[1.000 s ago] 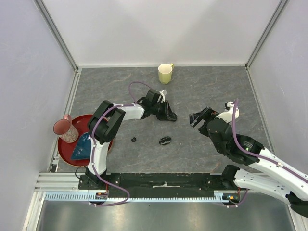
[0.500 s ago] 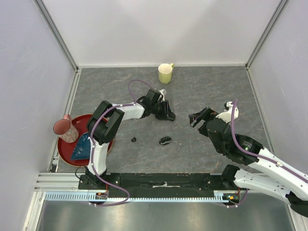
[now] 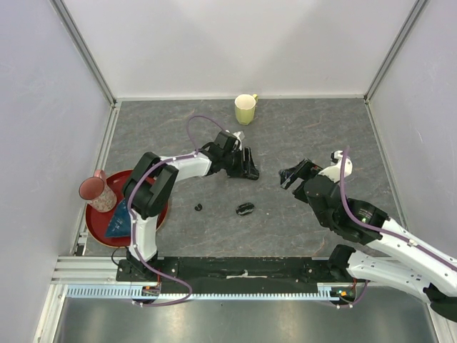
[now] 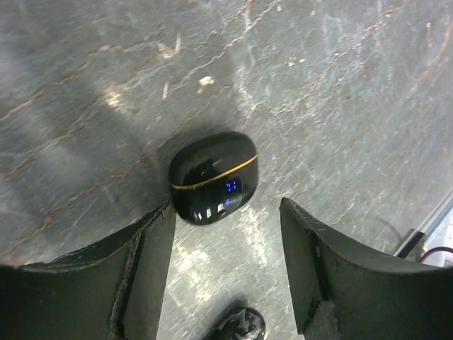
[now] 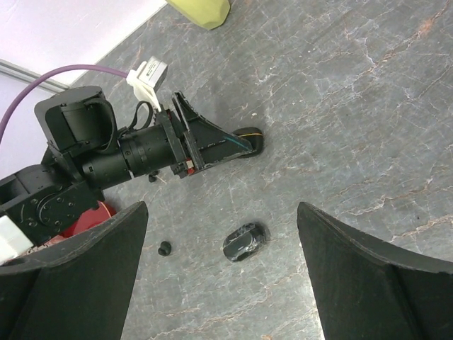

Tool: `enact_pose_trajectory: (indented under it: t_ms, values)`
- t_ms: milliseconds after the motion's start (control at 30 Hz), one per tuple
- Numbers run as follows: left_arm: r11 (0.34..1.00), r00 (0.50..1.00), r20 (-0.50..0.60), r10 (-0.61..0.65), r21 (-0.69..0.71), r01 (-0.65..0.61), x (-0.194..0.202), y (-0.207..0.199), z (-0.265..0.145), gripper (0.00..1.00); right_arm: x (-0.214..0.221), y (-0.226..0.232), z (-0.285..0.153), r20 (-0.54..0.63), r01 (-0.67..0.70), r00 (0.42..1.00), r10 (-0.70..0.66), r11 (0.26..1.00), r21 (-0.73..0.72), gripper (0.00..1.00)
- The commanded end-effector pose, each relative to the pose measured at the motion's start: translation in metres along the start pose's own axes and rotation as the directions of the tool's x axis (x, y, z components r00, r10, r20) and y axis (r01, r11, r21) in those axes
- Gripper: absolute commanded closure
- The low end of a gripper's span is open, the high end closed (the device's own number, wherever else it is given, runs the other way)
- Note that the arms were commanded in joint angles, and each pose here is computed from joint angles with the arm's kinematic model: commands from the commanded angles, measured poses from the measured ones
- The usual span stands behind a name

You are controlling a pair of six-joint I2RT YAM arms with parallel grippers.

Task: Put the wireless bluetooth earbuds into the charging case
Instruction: Place the charging case at the center of the board.

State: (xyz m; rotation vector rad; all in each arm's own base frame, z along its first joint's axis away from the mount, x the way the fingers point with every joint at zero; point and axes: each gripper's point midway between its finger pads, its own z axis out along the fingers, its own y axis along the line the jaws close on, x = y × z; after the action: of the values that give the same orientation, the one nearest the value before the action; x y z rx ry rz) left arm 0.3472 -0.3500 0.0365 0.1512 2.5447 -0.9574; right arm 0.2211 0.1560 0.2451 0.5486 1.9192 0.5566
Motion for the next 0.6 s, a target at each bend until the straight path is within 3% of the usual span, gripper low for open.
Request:
enact_pose_trajectory:
  t_ms: [0, 267, 567]
  values:
    - [0.994, 0.998, 0.023, 0.063, -0.096, -0.060, -0.003, 0.014, -0.021, 0.33, 0.001, -0.001, 0.001, -0.005, 0.002, 1.000, -0.002, 1.000, 0.005, 0.07]
    - [0.976, 0.977, 0.138, 0.161, -0.166, -0.138, -0.028, 0.003, -0.070, 0.32, 0.008, 0.003, 0.003, -0.035, 0.024, 0.999, -0.024, 1.000, 0.002, 0.07]
    - [0.955, 0.903, 0.334, 0.272, -0.209, -0.211, -0.049, -0.018, -0.154, 0.32, 0.027, 0.007, 0.011, -0.102, 0.054, 0.993, -0.053, 0.999, 0.006, 0.06]
